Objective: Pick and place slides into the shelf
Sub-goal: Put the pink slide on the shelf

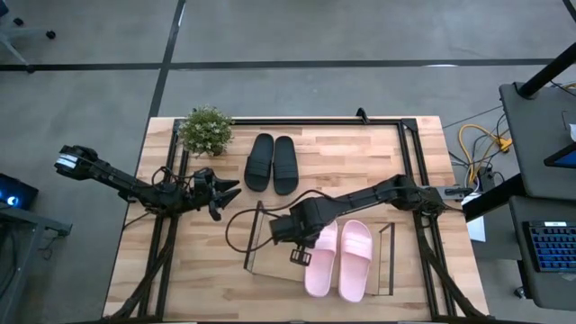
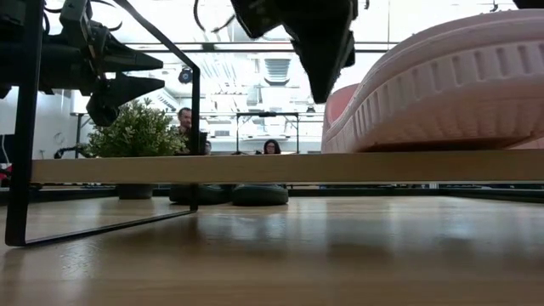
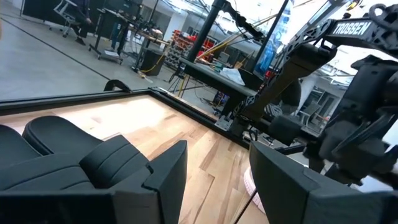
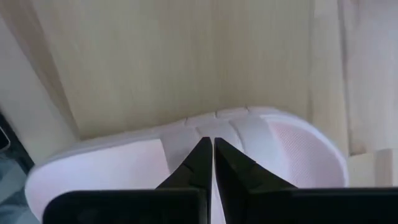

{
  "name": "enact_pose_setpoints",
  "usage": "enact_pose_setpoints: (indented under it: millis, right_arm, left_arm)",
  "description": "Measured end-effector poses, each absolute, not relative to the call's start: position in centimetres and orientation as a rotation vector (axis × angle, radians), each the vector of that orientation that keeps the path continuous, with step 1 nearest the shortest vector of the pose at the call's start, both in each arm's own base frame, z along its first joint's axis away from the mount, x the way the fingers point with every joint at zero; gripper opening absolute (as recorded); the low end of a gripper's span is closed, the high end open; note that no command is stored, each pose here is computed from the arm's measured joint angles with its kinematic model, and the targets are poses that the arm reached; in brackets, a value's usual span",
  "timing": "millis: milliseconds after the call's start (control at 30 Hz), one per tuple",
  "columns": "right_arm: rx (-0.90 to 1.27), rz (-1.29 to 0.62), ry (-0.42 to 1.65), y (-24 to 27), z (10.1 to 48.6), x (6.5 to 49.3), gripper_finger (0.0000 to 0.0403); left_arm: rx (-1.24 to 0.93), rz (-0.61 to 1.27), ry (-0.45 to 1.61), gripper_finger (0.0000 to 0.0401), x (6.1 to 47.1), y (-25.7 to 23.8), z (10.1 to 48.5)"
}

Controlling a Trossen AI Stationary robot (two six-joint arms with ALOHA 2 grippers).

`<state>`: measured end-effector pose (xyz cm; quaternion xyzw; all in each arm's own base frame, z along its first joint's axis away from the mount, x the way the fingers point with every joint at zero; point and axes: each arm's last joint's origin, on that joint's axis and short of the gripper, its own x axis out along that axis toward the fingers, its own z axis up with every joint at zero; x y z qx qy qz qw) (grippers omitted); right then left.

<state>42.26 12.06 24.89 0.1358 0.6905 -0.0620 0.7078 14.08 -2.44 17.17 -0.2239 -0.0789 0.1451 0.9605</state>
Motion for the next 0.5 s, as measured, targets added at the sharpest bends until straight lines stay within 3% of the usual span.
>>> enact_pose_setpoints:
  millis: [500]
  right_arm:
    - [0.263, -0.141, 1.723, 13.0, 24.1, 40.2, 0.0008]
  left_arm:
    - [-0.454, 0.294, -0.160, 0.0160, 14.1, -2.4, 17.2]
